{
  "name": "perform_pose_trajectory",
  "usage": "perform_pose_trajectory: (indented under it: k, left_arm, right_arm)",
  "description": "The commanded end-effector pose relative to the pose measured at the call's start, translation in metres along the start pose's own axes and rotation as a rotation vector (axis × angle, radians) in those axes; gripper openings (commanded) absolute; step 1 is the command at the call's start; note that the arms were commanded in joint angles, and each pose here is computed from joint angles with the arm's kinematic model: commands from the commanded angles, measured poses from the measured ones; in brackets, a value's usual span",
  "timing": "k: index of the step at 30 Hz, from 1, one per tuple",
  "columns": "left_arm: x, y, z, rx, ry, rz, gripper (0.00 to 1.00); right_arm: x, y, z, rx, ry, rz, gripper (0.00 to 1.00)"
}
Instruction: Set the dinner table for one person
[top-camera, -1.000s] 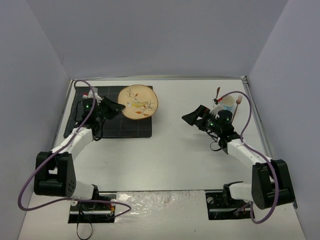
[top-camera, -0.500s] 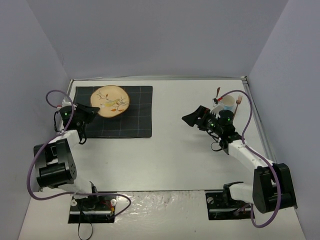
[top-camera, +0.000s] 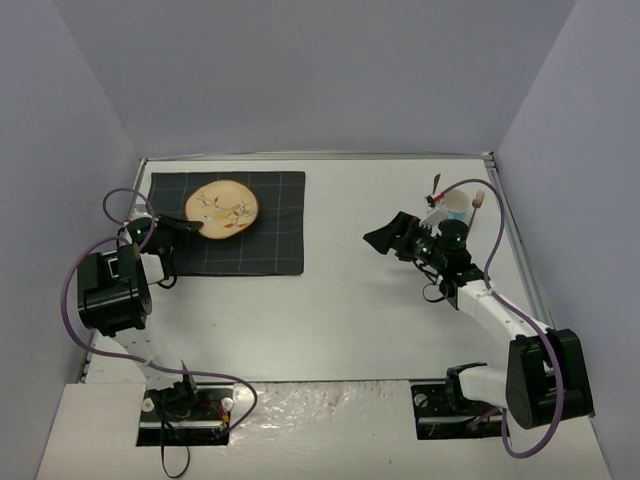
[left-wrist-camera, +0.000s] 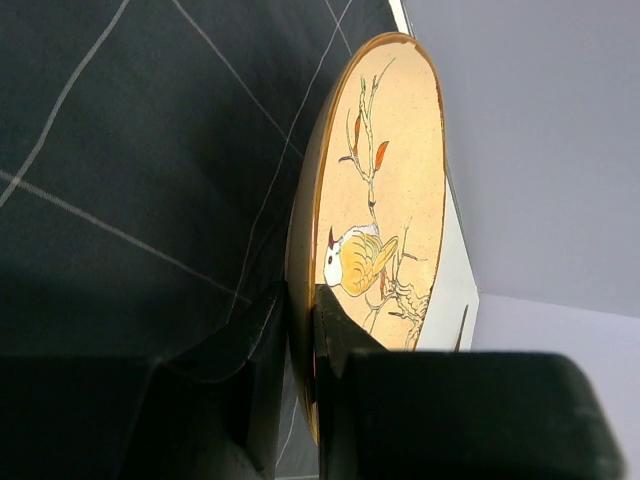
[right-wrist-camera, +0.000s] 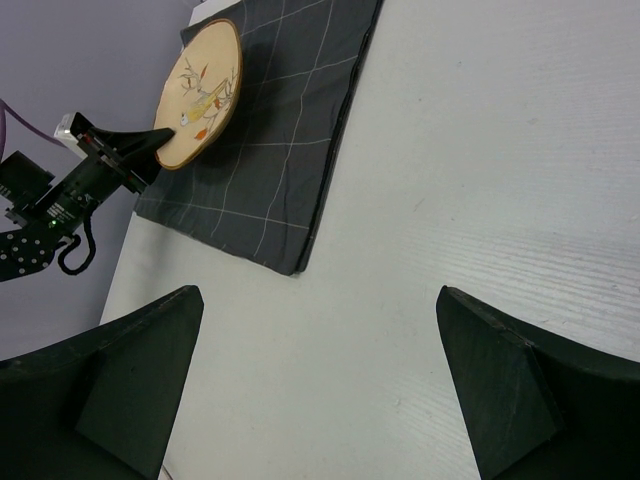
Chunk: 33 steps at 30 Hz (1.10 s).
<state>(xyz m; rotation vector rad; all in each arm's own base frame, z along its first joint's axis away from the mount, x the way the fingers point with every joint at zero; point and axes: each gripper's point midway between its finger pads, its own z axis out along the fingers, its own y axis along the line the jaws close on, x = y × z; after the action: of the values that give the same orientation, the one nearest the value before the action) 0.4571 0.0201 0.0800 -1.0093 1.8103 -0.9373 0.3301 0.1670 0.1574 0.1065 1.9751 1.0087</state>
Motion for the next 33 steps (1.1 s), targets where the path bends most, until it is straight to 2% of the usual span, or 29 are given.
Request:
perform_pose_trajectory:
  k: [1,23,33]
  left_arm:
    - [-0.051,-0.103,-0.012,0.333,-0.13,0.157,0.0]
    - [-0.052,-0.058,0.0,0.244,-0.116,0.127,0.0]
    - [-0.05,-0.059,-0.009,0.243,-0.121,0.13,0.0]
  right_arm:
    - [-0.028,0.027,-0.003,-0.09,-0.074,-0.085,1.0]
    - [-0.026,0.027,-0.001,-0.102,-0.069,-0.083,1.0]
    - [-0.024,0.026,-0.001,-0.102,-0.063,-0.086,1.0]
